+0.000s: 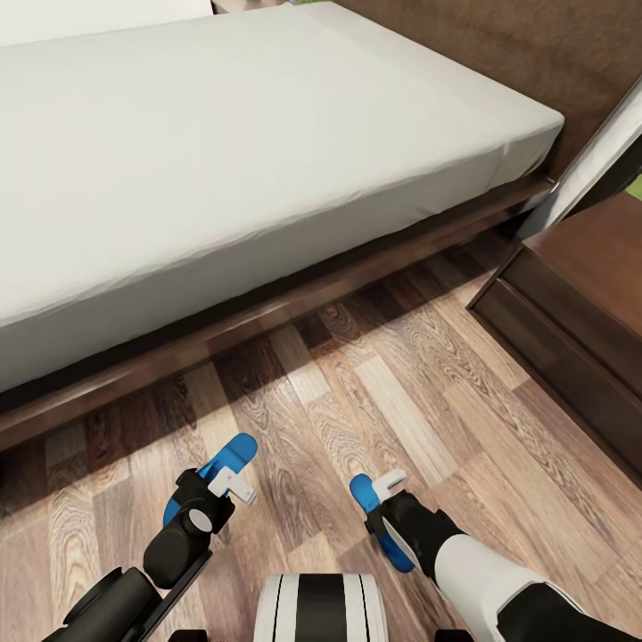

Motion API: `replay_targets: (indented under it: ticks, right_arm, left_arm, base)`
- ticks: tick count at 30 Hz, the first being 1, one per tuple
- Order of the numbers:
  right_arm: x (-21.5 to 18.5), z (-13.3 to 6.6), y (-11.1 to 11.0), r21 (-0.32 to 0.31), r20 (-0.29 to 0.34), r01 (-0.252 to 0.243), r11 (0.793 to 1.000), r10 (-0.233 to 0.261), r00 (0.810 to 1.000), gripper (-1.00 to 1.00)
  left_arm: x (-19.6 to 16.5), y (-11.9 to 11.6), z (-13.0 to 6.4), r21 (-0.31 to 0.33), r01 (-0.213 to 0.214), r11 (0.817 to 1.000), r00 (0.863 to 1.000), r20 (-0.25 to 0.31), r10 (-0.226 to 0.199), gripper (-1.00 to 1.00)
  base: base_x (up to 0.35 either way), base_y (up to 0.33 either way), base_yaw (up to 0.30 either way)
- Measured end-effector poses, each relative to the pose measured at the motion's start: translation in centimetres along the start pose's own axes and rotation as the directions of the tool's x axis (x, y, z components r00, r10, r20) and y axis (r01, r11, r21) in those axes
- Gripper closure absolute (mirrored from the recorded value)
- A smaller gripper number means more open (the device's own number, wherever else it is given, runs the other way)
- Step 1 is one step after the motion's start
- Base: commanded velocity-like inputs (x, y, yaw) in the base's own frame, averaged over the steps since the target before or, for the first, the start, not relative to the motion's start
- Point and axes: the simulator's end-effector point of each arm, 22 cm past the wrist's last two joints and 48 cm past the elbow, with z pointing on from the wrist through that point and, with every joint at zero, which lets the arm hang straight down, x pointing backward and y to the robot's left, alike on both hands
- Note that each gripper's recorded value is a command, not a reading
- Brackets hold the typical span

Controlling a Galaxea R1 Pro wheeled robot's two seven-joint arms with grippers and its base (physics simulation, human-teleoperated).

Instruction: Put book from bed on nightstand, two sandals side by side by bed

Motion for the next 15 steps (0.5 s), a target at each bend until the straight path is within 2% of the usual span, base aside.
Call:
replay_targets:
  ticks: [15]
  right_arm:
    - [0.45, 0.60, 0.77, -0.013, -0.012, 0.001, 1.000, -0.002, 1.000, -1.00]
  left_arm:
    - [0.44, -0.47, 0.54, 0.010, -0.003, 1.000, 1.000, -0.012, 0.003, 1.00]
  base:
    - [0.000, 0.000, 0.000]
